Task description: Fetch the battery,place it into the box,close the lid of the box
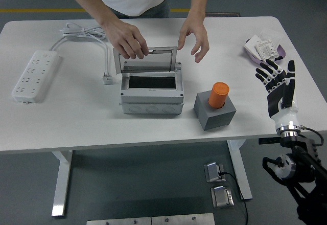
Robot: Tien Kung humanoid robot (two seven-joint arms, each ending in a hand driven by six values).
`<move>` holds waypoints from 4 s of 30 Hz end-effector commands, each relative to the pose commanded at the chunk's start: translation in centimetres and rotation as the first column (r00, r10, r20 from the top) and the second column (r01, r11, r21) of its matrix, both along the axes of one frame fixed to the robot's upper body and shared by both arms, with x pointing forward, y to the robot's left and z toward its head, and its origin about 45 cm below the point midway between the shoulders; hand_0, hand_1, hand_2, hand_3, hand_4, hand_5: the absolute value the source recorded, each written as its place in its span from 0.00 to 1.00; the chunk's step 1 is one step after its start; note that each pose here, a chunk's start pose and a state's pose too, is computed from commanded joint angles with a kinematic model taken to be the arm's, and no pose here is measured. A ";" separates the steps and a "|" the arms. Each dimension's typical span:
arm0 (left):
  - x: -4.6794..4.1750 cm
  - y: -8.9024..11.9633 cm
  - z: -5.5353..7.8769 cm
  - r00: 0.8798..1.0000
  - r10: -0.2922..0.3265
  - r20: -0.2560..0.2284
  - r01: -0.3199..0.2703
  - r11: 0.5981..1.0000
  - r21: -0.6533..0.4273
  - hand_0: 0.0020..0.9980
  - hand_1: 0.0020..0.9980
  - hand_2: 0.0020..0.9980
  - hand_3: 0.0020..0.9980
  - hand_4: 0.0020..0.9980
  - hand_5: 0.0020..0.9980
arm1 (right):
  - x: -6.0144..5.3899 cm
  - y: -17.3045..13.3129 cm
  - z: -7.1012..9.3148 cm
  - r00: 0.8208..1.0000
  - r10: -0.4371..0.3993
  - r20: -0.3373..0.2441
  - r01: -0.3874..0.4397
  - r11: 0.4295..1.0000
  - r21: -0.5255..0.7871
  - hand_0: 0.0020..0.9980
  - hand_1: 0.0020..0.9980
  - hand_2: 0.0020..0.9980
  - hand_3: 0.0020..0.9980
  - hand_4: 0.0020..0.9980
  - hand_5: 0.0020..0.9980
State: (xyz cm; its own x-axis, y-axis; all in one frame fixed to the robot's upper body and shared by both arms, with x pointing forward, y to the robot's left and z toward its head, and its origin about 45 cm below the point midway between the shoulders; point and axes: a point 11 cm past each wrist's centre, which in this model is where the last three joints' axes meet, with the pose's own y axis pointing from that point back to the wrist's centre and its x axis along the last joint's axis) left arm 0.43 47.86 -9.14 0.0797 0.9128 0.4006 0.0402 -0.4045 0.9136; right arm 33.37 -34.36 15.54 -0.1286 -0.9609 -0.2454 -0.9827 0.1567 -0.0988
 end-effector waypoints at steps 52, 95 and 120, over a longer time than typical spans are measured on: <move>0.47 -0.1 0.0 1.000 -0.010 0.001 0.010 1.000 -0.002 0.63 0.68 0.58 0.57 0.53 0.00 | 2.8 8.7 -2.0 0.966 0.231 -0.112 -0.253 0.934 -0.251 0.80 0.73 0.74 0.77 1.00 0.89; 0.78 -0.1 0.0 1.000 -0.020 -0.001 0.020 1.000 0.002 0.63 0.68 0.58 0.57 0.53 0.00 | 2.7 8.9 -2.1 0.959 0.242 -0.149 -0.279 0.903 -0.326 0.88 0.81 0.84 0.95 0.81 0.21; 1.15 -0.2 0.0 1.000 -0.023 0.009 0.023 1.000 0.000 0.63 0.68 0.58 0.58 0.53 0.00 | 2.2 8.7 -2.7 0.959 0.232 -0.166 -0.276 0.898 -0.342 0.85 0.81 0.81 0.91 0.80 0.24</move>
